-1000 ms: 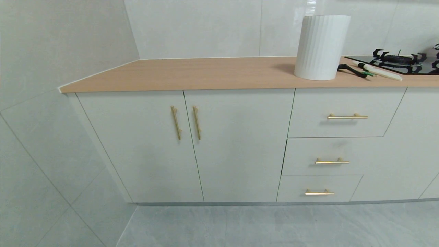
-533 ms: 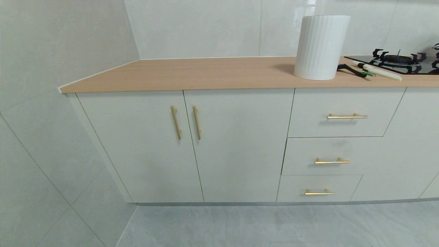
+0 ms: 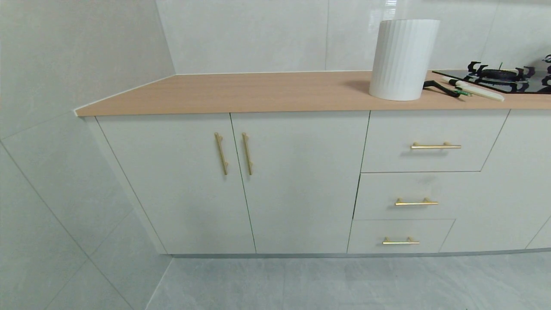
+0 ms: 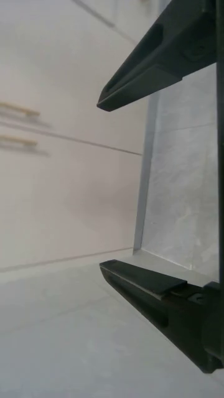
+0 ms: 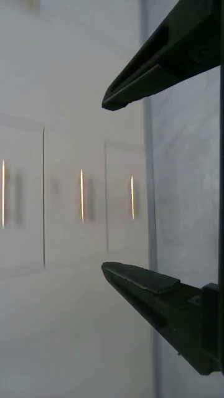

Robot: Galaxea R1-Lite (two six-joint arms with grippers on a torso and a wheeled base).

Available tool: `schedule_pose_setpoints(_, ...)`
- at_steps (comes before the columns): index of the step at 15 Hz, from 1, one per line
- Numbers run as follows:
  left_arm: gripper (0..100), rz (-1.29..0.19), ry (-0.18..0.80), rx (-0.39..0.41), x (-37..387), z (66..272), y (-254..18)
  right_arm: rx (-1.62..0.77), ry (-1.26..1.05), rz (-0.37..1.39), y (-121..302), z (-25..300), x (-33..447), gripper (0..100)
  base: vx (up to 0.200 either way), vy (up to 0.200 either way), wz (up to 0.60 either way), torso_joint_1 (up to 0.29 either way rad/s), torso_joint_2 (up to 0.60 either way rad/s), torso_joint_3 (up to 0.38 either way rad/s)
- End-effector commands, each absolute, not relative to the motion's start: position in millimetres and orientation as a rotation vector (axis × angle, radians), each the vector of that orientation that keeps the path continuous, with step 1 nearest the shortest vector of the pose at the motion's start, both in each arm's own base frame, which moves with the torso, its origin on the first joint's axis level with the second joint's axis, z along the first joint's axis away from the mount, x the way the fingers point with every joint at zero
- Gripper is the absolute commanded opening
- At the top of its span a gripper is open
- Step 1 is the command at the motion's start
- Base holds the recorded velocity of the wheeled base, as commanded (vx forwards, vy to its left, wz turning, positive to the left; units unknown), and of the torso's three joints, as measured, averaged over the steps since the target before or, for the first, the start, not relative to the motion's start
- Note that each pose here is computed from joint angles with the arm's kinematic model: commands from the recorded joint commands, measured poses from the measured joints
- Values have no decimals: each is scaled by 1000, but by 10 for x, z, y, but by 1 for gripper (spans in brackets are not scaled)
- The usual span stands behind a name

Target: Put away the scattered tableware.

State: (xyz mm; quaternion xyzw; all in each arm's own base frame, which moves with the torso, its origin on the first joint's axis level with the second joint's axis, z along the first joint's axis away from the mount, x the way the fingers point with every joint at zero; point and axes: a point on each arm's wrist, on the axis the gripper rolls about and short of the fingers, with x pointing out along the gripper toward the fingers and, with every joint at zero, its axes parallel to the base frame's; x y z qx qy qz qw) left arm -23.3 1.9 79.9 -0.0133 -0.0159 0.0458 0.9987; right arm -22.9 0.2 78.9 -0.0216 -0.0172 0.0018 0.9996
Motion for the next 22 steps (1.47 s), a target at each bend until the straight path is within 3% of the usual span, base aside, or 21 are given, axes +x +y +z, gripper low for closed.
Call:
schedule_pose_setpoints(1, 100, 81, -16, -21, -228, 772, 17, -42, 25, 48, 11, 747, -217, 100, 0, 0, 0, 0, 0, 0)
schedule_pose_setpoints(5, 100, 37, 12, 54, -220, 762, 8, -14, -6, 26, 5, 761, -228, 100, 0, 0, 0, 0, 0, 0)
schedule_pose_setpoints(8, 100, 37, 0, -5, -227, 761, 9, -8, -6, 25, 5, 761, -228, 100, 0, 0, 0, 0, 0, 0)
schedule_pose_setpoints(19, 100, 35, 2, 0, -227, 760, 9, -5, -8, 23, 4, 763, -228, 100, 0, 0, 0, 0, 0, 0)
schedule_pose_setpoints(22, 100, 34, 2, 8, -226, 757, 8, -5, -8, 23, 4, 763, -228, 100, 0, -200, 0, -2, 2, 1)
